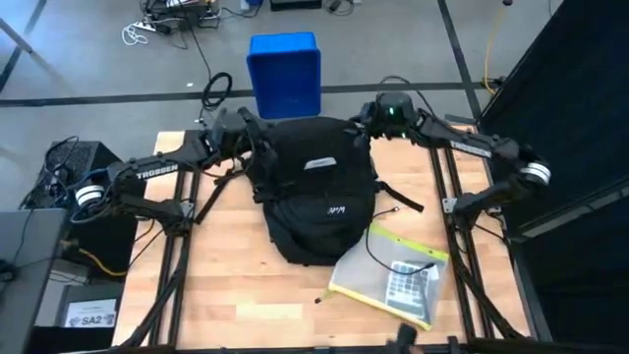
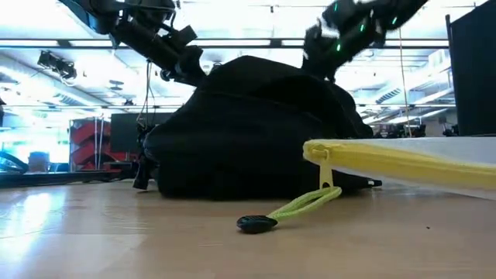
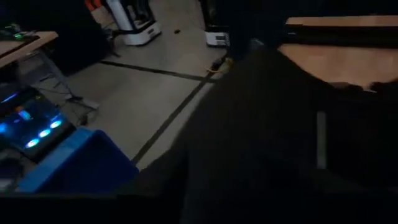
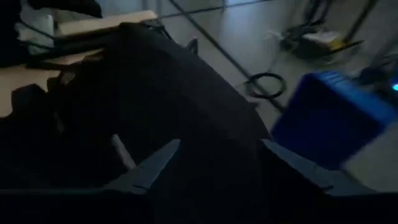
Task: Unpack backpack
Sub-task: Remove the cellphone from the backpack
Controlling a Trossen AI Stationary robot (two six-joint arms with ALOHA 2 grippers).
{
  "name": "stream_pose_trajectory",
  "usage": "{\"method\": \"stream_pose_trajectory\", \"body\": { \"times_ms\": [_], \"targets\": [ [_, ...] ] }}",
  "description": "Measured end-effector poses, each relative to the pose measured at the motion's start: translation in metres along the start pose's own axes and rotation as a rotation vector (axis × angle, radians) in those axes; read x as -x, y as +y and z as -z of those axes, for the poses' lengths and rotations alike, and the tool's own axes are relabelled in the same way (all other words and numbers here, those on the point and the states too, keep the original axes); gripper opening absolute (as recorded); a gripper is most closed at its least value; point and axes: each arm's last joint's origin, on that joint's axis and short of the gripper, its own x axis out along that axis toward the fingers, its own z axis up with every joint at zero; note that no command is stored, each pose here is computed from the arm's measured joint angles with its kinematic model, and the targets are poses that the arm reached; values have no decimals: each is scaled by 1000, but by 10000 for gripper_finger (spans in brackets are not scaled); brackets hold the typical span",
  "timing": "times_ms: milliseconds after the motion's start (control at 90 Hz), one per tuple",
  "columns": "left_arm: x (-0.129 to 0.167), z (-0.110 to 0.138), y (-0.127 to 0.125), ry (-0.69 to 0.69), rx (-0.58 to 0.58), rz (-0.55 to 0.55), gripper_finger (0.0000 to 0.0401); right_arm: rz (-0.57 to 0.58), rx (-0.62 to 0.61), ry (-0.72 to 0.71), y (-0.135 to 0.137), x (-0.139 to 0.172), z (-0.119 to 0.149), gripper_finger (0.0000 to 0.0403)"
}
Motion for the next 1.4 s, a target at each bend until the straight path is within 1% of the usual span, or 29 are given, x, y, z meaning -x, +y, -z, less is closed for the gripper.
{"method": "stream_pose_trajectory", "body": {
  "times_ms": [56, 156, 278, 389, 489, 589, 678, 778, 889, 989, 1100, 1167, 1289, 1400],
  "targets": [
    [-1, 3, 8, 19, 5, -8, 186, -22, -31, 6, -19, -8, 7, 204],
    [-2, 8, 21, 33, 38, 27, 188, -68, -57, 9, -45, -15, 20, 219],
    [-7, 16, 33, 63, 56, 83, 188, -98, -28, 17, -62, -18, 30, 236],
    [-13, 25, 38, 101, 40, 136, 188, -135, 29, 14, -64, -20, 33, 254],
    [-17, 30, 37, 120, -8, 193, 188, -155, 100, 4, -60, -22, 32, 269],
    [-19, 33, 36, 129, -57, 213, 188, -158, 135, 3, -59, -23, 32, 281],
    [-19, 32, 36, 110, -101, 253, 188, -148, 152, 15, -62, -25, 35, 285],
    [-18, 29, 33, 55, -99, 334, 188, -144, 154, 33, -65, -29, 41, 283],
    [-15, 25, 32, 3, -100, 396, 188, -178, 153, 52, -66, -31, 46, 273],
    [-14, 24, 32, 0, -100, 400, 188, -209, 157, 78, -64, -30, 49, 265],
    [-14, 26, 32, 26, -103, 390, 188, -224, 159, 100, -63, -30, 52, 260],
    [-15, 31, 33, 77, -118, 352, 188, -225, 162, 114, -63, -30, 53, 260],
    [-21, 41, 36, 186, -145, 231, 189, -214, 165, 117, -63, -30, 53, 264],
    [-28, 47, 39, 218, -139, 210, 189, -151, 181, 127, -65, -31, 52, 268]
  ]
}}
